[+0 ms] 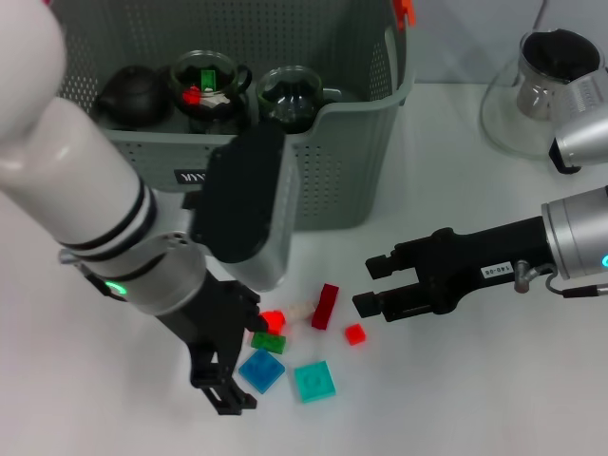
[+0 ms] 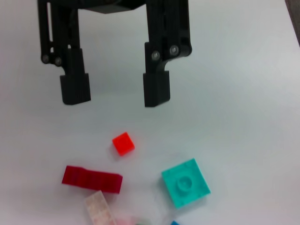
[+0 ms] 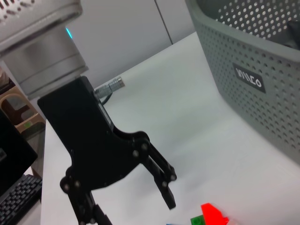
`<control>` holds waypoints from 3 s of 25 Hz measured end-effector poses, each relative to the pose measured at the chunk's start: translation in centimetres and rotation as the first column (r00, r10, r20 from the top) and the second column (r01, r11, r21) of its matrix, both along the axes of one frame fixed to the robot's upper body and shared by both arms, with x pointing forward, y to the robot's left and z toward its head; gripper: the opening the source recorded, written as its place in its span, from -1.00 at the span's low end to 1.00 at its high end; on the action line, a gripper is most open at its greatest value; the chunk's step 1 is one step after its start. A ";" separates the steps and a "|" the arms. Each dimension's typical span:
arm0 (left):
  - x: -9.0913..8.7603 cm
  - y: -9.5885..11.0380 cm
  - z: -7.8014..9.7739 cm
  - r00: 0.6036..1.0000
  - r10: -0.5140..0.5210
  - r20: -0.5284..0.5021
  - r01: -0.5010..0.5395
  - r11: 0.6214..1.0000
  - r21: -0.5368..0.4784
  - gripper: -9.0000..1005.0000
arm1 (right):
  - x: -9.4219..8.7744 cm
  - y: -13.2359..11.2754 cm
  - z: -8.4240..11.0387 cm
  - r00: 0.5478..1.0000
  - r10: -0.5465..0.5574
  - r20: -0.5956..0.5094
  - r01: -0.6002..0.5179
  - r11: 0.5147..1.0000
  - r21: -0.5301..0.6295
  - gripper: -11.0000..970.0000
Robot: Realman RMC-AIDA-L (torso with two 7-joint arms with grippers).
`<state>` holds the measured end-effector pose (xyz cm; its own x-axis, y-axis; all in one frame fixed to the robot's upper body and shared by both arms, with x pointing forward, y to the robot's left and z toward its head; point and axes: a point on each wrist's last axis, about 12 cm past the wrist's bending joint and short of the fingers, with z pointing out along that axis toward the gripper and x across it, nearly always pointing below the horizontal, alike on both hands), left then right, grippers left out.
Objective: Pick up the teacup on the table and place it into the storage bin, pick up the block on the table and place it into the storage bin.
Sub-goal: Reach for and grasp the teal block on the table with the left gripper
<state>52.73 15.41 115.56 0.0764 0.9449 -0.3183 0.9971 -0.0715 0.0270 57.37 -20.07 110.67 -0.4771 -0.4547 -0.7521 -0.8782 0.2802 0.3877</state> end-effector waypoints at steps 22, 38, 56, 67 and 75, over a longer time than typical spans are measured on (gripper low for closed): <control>-0.3 -5.1 -1.6 0.996 0.092 -0.006 -0.092 0.996 0.018 0.75 | 0.0 -2.8 0.5 1.000 -0.004 0.001 0.004 0.999 -0.036 0.48; -0.3 -6.8 -2.6 0.988 0.154 0.015 -0.154 0.988 0.027 0.75 | 0.2 -3.7 0.5 1.000 -0.007 0.026 0.009 0.998 -0.063 0.48; -0.7 -7.6 -4.4 0.991 0.122 0.062 -0.127 0.989 0.080 0.75 | 0.2 -3.5 0.5 0.999 -0.015 0.034 0.016 0.999 -0.051 0.48; -0.8 -7.9 -4.6 0.991 0.105 0.087 -0.113 0.989 0.096 0.59 | 0.3 -3.5 0.5 0.999 -0.023 0.039 0.025 0.999 -0.045 0.48; -0.9 -8.0 -4.5 0.992 0.091 0.089 -0.100 0.989 0.106 0.16 | 0.4 -3.5 0.5 0.999 -0.031 0.042 0.032 0.999 -0.044 0.48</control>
<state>51.81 7.38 111.03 0.0062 0.9780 -0.2087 0.9941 0.0166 0.1076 57.75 -23.60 111.20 -0.4605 -0.4735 -0.7509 -0.8837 0.3241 0.3376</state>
